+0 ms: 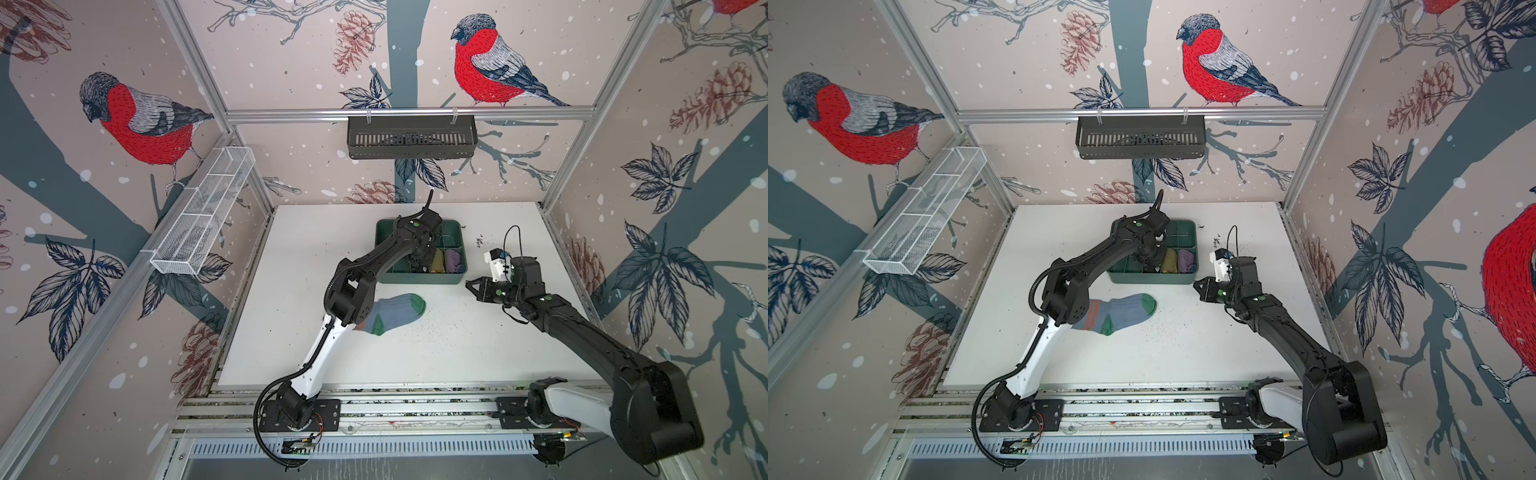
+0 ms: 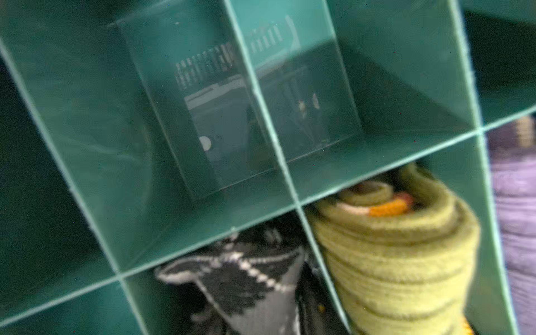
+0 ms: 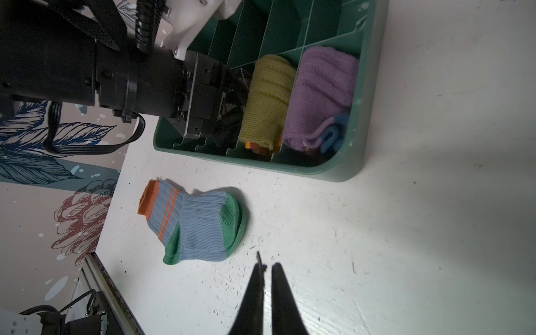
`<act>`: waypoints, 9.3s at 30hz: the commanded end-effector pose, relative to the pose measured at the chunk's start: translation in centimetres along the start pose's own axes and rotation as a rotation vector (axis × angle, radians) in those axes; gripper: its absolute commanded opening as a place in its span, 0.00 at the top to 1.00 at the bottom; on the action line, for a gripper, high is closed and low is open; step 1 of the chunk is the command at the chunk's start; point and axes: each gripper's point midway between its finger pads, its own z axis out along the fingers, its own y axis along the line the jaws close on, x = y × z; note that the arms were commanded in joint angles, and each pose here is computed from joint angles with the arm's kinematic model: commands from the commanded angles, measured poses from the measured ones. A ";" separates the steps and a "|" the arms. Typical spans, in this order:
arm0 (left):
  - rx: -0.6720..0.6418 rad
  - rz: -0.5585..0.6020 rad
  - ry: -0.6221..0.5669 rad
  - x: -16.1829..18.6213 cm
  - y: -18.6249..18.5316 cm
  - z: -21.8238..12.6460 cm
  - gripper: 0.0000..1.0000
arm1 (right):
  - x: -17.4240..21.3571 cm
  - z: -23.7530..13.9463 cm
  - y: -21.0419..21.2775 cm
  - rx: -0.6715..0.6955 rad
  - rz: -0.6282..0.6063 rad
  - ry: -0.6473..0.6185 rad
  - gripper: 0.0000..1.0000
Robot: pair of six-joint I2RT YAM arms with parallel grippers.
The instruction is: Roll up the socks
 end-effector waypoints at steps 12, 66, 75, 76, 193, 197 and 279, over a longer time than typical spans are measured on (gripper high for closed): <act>0.089 -0.003 -0.090 -1.8 -1.7 -1.9 0.58 | -0.5 -0.3 0.6 -0.020 -0.005 -0.020 0.90; 0.193 -0.219 -0.521 8.7 7.5 -19.3 0.78 | 7.5 6.0 10.2 -0.153 -0.148 0.210 0.94; 0.189 -0.327 -0.501 13.6 10.3 -17.6 0.77 | 10.0 12.6 13.9 -0.146 -0.203 0.290 0.96; 0.191 -0.328 -0.496 13.9 10.3 -17.3 0.76 | 10.2 13.3 13.9 -0.138 -0.208 0.299 0.96; 0.144 -0.235 -0.020 21.0 7.3 -6.0 0.89 | 10.0 6.7 7.4 -0.055 -0.092 0.286 0.86; 0.137 -0.202 -0.016 20.8 6.7 -6.5 0.89 | 10.4 7.8 8.9 -0.104 -0.098 0.302 0.86; 0.311 0.100 0.155 18.5 -7.0 -4.0 0.61 | 14.1 9.6 2.9 -0.061 0.043 0.375 0.90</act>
